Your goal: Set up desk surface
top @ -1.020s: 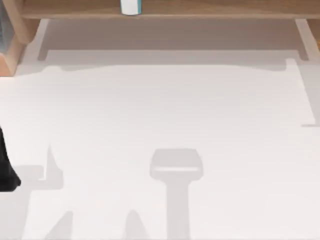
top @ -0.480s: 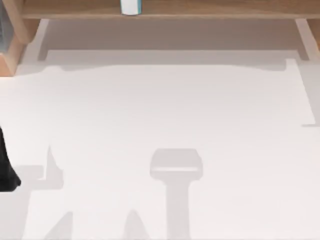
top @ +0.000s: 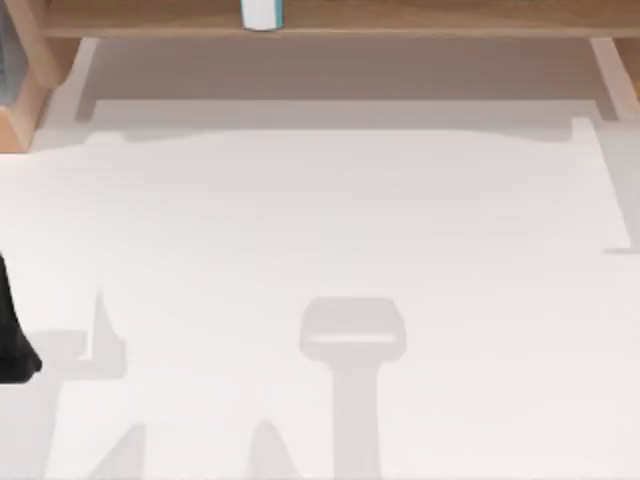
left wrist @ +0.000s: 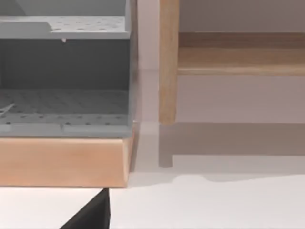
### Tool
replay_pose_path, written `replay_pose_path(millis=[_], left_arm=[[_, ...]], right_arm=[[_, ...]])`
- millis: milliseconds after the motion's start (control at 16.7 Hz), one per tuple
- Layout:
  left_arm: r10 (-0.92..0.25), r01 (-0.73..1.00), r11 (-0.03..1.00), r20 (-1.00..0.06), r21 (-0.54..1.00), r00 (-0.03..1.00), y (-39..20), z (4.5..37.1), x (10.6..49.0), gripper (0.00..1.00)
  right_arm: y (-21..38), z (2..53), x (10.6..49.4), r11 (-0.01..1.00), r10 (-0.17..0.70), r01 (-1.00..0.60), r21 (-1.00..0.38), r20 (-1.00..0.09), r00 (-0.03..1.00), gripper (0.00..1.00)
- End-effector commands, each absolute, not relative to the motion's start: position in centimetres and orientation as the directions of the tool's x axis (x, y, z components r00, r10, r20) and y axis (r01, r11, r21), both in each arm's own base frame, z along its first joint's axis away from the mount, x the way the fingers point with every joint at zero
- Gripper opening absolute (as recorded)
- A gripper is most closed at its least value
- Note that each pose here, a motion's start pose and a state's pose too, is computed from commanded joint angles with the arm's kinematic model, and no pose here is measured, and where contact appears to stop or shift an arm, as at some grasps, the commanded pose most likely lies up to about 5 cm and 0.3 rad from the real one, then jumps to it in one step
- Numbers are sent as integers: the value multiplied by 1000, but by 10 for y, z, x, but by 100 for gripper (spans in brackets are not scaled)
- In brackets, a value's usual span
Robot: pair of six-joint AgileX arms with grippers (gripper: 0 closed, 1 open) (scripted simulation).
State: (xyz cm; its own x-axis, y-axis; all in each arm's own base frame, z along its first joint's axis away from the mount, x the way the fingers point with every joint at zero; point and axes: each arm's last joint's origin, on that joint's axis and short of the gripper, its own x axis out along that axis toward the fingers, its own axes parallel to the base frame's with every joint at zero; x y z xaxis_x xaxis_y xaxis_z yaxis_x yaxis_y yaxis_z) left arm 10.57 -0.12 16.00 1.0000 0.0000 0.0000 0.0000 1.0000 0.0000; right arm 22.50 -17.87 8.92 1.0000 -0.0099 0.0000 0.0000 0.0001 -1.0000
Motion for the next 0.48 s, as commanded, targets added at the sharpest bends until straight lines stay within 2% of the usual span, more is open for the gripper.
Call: replay_pose_path(millis=[480], left_arm=[[0, 0, 1000, 0, 0, 1000, -1, 160, 106, 100]], right_arm=[[-179, 89, 235, 0, -10, 0, -1000, 0, 1000, 100]])
